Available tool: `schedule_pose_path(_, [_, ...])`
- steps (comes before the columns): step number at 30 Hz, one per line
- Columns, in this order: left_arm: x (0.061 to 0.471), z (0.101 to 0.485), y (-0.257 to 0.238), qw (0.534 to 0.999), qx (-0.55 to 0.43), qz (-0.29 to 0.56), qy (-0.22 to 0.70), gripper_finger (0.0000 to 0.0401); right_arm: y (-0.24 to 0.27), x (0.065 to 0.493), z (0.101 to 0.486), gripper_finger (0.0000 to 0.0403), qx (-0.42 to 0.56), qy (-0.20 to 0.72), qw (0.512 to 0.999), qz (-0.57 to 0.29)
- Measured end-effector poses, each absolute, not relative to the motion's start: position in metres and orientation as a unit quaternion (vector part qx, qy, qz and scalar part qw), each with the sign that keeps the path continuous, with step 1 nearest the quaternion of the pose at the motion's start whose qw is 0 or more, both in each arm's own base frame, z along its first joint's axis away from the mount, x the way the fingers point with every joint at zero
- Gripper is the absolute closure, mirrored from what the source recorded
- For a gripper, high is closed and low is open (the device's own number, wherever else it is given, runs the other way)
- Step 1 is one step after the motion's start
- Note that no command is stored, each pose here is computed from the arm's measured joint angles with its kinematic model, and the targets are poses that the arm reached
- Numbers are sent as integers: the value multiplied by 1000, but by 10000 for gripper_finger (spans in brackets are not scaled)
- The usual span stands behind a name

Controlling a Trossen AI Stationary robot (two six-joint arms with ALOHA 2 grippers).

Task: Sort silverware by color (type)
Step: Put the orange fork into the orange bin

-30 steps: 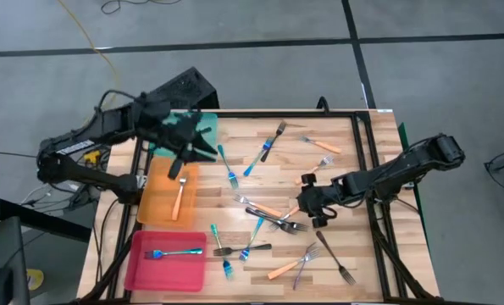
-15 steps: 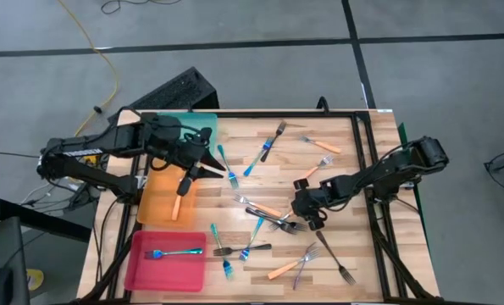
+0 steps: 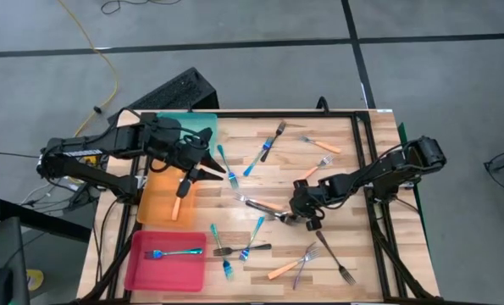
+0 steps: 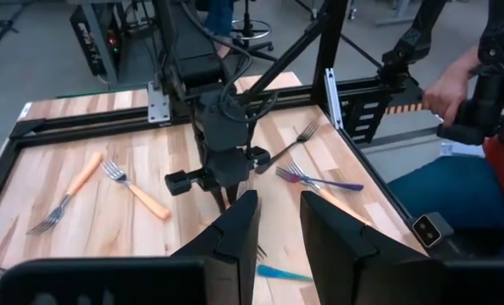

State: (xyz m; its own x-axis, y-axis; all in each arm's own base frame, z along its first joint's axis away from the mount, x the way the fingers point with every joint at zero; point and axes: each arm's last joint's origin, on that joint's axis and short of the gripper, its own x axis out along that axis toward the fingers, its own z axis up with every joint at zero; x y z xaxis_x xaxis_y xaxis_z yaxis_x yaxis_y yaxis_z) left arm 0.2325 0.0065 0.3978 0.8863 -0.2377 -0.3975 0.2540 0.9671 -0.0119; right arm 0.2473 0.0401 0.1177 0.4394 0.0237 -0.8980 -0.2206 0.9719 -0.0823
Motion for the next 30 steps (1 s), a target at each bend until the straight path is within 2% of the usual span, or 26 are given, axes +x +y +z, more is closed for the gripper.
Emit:
schedule_pose_path(7, [232, 398, 7, 971, 32, -129, 201, 326, 42, 247, 124, 330, -64, 517, 852, 46])
schedule_pose_path(18, [233, 394, 8, 972, 40, -99, 209, 326, 30, 216, 150, 330, -62, 547, 830, -92])
schedule_pose_path(26, [238, 375, 9, 970, 35, -99, 220, 326, 26, 203, 160, 330, -55, 558, 817, -136])
schedule_pose_path(30, [240, 365, 9, 968, 30, -92, 231, 326, 28, 199, 159, 330, -46, 578, 806, -118])
